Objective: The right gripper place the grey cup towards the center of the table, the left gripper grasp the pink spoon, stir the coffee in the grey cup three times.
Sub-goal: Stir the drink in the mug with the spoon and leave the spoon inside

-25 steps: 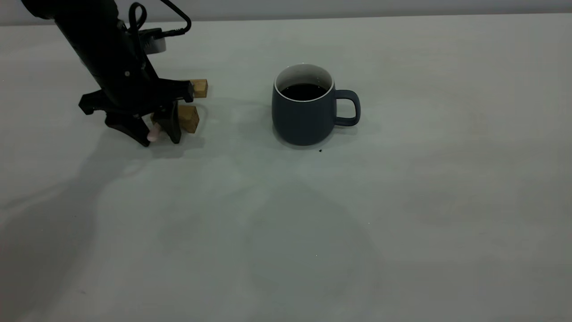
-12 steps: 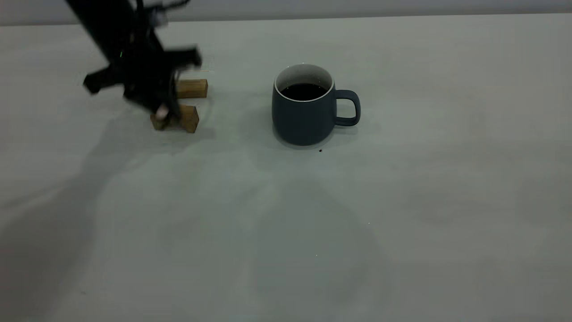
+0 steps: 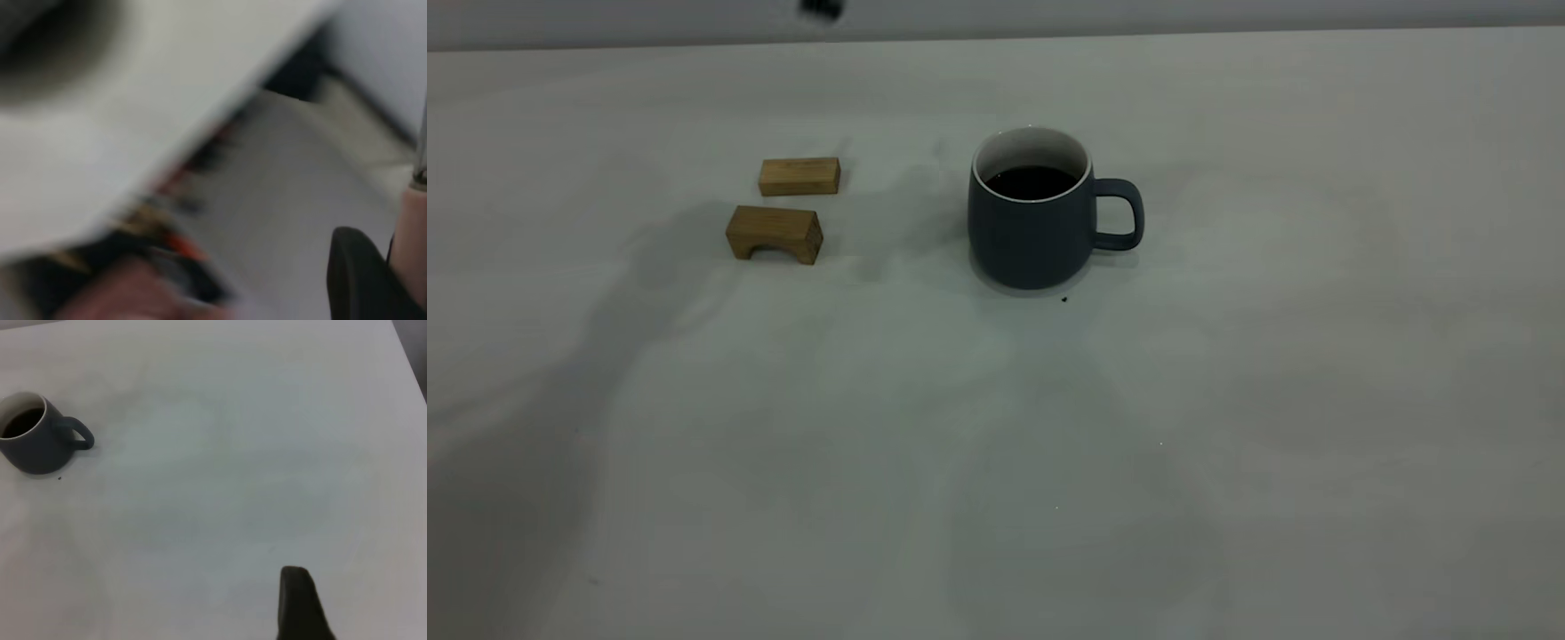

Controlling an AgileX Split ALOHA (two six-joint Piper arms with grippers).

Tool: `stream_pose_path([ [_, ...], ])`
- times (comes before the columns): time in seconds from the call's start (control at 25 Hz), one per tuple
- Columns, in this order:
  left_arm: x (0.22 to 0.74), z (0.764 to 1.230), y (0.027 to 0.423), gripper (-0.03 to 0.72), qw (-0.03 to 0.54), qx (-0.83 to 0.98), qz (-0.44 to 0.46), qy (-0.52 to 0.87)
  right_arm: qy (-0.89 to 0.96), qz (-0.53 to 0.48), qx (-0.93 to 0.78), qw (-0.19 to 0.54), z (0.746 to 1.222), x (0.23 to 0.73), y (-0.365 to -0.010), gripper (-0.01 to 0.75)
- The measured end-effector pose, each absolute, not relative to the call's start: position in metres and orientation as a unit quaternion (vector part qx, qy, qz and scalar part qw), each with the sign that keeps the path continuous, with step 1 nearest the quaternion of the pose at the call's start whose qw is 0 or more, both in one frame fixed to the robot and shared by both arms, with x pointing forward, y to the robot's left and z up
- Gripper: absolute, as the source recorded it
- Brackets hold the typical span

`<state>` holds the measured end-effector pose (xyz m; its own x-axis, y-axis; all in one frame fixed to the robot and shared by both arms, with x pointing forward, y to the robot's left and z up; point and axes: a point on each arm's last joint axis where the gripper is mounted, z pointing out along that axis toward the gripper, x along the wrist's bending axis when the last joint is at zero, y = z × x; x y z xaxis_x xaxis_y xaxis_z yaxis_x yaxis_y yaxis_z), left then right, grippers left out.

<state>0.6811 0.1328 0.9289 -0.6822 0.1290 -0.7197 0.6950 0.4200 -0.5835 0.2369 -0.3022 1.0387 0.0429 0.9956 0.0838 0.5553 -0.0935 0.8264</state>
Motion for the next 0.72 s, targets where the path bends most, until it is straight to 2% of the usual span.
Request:
stream_pose_path([
  [0.12, 0.686, 0.939, 0.126, 0.127, 0.318, 0.190, -0.524, 0.767, 0.596, 0.351, 0.651, 0.313, 1.039, 0.237, -0.302, 0.491],
  [0.28, 0.687, 0.935, 0.121, 0.127, 0.293, 0.136, -0.551, 0.770, 0.596, 0.351, 0.651, 0.313, 1.039, 0.237, -0.302, 0.491],
  [0.44, 0.686, 0.914, 0.119, 0.127, 0.219, 0.062, -0.580, 0.782, 0.596, 0.351, 0.651, 0.313, 1.039, 0.237, -0.302, 0.491],
  [0.64, 0.677, 0.896, 0.103, 0.127, 0.078, -0.054, -0.621, 0.778, 0.596, 0.351, 0.651, 0.313, 1.039, 0.237, -0.302, 0.491],
  [0.72, 0.673, 0.890, 0.096, 0.127, 0.041, -0.083, -0.624, 0.776, 0.596, 0.351, 0.651, 0.313, 1.039, 0.237, -0.302, 0.491],
])
